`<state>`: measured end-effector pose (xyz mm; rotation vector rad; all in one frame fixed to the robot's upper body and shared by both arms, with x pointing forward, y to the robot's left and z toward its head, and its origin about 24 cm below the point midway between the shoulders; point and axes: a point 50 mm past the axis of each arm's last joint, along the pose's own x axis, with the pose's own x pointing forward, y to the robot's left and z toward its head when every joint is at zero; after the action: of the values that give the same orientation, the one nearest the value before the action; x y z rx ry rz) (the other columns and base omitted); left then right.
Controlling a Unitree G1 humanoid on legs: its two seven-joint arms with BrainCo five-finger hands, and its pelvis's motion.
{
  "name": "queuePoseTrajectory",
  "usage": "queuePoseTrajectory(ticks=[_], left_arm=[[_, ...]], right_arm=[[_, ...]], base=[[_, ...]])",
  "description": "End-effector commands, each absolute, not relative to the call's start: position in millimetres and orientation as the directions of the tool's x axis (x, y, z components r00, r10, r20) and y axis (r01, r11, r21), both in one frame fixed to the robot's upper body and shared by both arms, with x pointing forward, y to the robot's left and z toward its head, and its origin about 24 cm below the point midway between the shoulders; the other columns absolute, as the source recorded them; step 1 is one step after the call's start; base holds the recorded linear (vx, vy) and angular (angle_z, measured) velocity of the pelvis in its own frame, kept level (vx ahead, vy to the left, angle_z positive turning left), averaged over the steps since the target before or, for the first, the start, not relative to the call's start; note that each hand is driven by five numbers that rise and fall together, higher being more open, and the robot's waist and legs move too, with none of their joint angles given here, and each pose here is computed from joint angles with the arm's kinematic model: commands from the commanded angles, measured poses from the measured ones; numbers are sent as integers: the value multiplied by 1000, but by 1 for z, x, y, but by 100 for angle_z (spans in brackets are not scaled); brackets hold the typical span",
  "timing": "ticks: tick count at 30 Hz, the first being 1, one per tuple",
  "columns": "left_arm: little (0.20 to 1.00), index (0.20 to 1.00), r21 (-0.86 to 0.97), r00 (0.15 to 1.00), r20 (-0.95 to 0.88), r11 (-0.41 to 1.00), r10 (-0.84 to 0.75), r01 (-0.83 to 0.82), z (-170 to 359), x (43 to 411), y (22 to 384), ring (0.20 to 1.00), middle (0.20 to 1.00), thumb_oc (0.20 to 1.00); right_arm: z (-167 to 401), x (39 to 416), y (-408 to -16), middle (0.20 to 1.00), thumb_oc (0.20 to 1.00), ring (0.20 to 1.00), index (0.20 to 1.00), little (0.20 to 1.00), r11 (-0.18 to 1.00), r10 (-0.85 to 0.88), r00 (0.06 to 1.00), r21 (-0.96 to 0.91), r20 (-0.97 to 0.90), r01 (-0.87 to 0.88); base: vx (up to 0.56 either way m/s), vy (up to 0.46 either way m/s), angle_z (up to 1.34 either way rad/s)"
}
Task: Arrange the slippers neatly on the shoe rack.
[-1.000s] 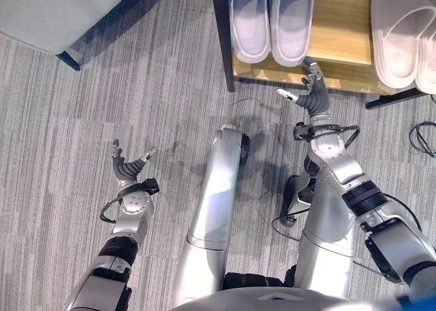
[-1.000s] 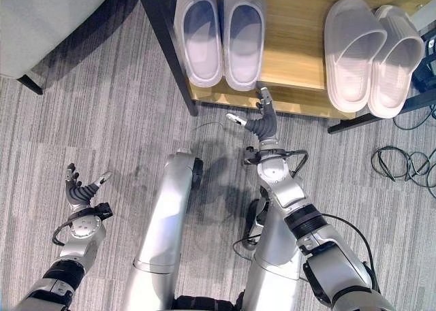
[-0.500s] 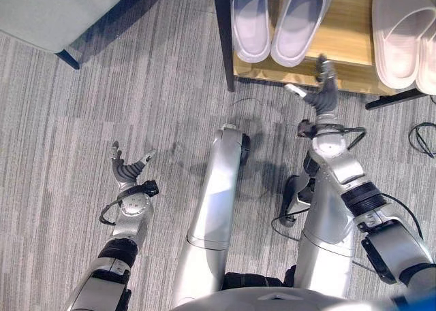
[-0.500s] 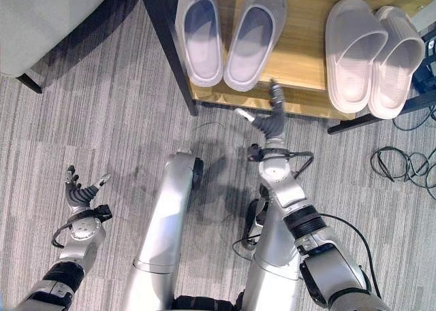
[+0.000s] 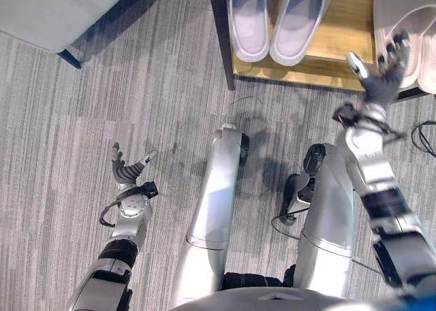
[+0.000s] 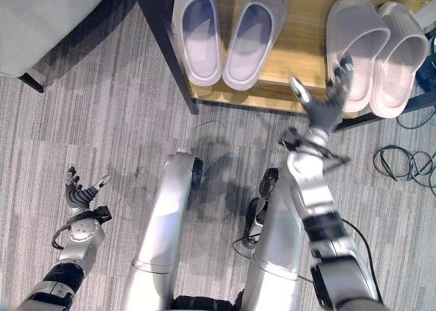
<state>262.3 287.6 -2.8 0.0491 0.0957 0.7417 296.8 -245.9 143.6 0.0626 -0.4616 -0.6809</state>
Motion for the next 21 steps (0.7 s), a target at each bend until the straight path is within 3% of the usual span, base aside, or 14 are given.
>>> queuePoseTrajectory(ticks=[1, 4, 7, 12, 15, 21], left_arm=[[1000, 1000, 97, 764, -50, 764, 643, -637, -5, 261, 290, 1000, 1000, 1000], [1000, 1000, 81, 785, -30, 785, 618, -614, 2, 267, 290, 1000, 1000, 1000], [1000, 1000, 109, 801, -119, 810, 587, -577, -19, 251, 291, 1000, 1000, 1000], [1000, 1000, 176, 799, -322, 862, 507, -476, -62, 222, 279, 1000, 1000, 1000], [1000, 1000, 237, 744, -518, 906, 423, -350, -102, 188, 258, 1000, 1000, 1000], [1000, 1000, 274, 656, -671, 938, 344, -212, -134, 147, 230, 1000, 1000, 1000]], right_arm=[[171, 297, -262, 1000, 1000, 1000, 1000, 1000, 700, -710, 549, 353, 442, 621], [142, 295, -279, 1000, 1000, 1000, 1000, 1000, 640, -766, 550, 325, 333, 696], [68, 283, -292, 1000, 1000, 1000, 1000, 1000, 563, -820, 570, 253, 51, 787], [-34, 250, -282, 1000, 1000, 1000, 1000, 1000, 477, -783, 503, 166, -365, 863], [-93, 205, -263, 1000, 1000, 1000, 1000, 1000, 551, -699, 437, -37, -566, 834], [-132, 145, -257, 1000, 1000, 1000, 1000, 1000, 620, -647, 310, -244, -696, 745]], base=[[-116, 10, 11], [-79, 7, 9], [-15, -22, 12], [47, -113, 19], [214, -143, 18], [212, -64, 17]])
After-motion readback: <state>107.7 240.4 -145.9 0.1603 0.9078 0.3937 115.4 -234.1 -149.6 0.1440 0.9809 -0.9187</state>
